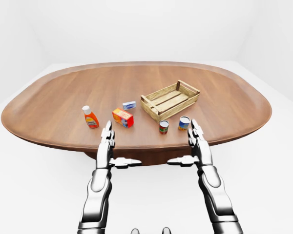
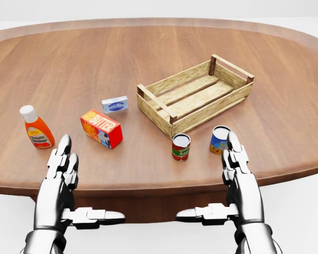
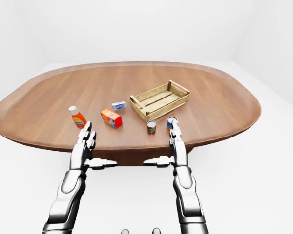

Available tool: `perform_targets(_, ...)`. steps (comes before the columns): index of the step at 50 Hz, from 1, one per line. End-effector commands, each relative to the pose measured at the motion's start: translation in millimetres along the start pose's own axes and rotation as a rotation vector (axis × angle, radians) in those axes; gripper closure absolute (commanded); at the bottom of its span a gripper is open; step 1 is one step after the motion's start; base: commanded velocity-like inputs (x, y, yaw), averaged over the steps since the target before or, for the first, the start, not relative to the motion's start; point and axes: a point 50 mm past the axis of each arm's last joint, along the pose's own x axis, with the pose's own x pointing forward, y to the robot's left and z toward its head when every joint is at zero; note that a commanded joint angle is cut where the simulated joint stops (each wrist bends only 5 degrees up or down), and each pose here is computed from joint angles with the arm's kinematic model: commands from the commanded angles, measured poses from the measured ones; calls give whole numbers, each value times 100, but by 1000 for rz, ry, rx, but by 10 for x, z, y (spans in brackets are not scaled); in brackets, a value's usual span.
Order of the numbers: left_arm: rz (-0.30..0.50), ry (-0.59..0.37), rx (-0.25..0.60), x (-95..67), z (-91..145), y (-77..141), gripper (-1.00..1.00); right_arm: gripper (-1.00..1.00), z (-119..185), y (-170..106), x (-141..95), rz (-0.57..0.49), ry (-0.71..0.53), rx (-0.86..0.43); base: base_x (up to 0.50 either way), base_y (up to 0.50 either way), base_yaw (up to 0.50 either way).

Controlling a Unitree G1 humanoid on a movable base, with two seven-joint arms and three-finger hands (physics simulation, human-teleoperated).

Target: Pick up the tomato sauce, and put it in the wooden tray.

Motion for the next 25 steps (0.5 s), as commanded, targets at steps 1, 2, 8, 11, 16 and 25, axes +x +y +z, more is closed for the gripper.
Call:
perform_targets(1, -12, 2, -1, -2, 15, 55, -100, -100, 14, -62, -11, 10, -2, -3, 0, 0, 0)
perform_targets(2, -12, 2, 0, 1, 12, 54, -100, -100, 20, -63, -12, 10, -2, -4, 0, 0, 0)
perform_targets(8, -9, 2, 5, 20, 15, 60, -100, -100, 88, -79, -16, 6, -6, 0, 0, 0, 0)
perform_targets(11, -8, 4, 9, 15, 6, 59, -100, -100, 127, -81, -30, 8, -9, 4, 0, 0, 0)
perform_targets(16, -7, 11, 18, 2, -32, 57, -100, -100, 292, -87, -67, 7, -76, 2, 0, 0, 0)
perform_targets(25, 2, 1, 29, -17, -14, 75, -100, -100, 489, -94, -137, 12, -162, 4, 0, 0, 0)
